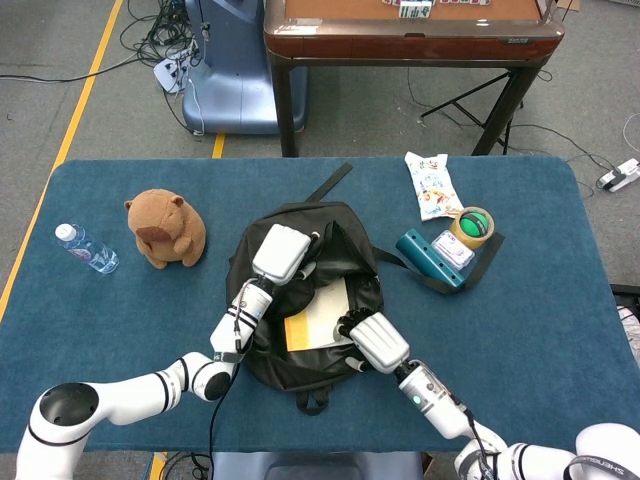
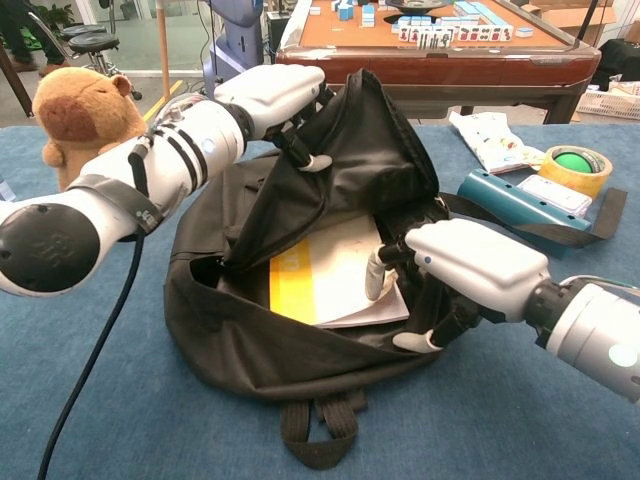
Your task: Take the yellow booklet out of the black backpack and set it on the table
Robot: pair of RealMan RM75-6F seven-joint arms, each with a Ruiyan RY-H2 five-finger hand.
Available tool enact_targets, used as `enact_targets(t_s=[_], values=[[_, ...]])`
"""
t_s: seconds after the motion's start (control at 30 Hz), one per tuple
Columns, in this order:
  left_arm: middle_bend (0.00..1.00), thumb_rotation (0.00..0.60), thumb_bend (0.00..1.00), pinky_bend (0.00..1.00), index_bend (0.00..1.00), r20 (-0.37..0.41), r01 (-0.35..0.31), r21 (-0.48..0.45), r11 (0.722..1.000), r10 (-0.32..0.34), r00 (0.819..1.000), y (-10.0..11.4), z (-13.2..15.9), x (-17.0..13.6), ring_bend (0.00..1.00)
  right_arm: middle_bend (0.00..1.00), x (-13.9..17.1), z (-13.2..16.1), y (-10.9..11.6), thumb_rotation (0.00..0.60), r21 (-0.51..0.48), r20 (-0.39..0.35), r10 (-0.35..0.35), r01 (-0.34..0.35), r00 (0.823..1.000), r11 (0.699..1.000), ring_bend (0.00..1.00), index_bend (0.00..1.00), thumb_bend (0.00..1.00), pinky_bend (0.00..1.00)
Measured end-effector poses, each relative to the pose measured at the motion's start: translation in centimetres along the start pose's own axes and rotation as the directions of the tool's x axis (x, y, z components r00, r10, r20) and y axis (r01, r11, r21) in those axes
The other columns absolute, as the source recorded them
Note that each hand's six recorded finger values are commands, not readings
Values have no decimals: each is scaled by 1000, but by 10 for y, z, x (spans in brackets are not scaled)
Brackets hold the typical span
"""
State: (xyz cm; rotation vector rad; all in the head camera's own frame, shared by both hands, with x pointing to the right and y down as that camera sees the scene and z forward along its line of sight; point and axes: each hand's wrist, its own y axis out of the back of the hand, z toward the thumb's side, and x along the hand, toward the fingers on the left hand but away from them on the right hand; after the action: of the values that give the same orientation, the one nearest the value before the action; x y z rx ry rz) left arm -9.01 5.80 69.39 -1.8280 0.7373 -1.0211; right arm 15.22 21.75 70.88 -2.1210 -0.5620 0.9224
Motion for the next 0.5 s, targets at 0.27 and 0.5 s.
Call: enact_targets(t_s=[0.27,0.5], values=[[800,600,327,664,663,-5,-7,2,1000,7,1000,3,-4,1,730,356,-19,7,0,600,10,-6,-23,23,1000,1000,267,407,10,322],[800,600,328,664,661,2,-6,5,1000,6,1000,3,-2,0,730,351,-29,12,-9,600,18,-4,-4,4,1000,1000,257,401,10,322]])
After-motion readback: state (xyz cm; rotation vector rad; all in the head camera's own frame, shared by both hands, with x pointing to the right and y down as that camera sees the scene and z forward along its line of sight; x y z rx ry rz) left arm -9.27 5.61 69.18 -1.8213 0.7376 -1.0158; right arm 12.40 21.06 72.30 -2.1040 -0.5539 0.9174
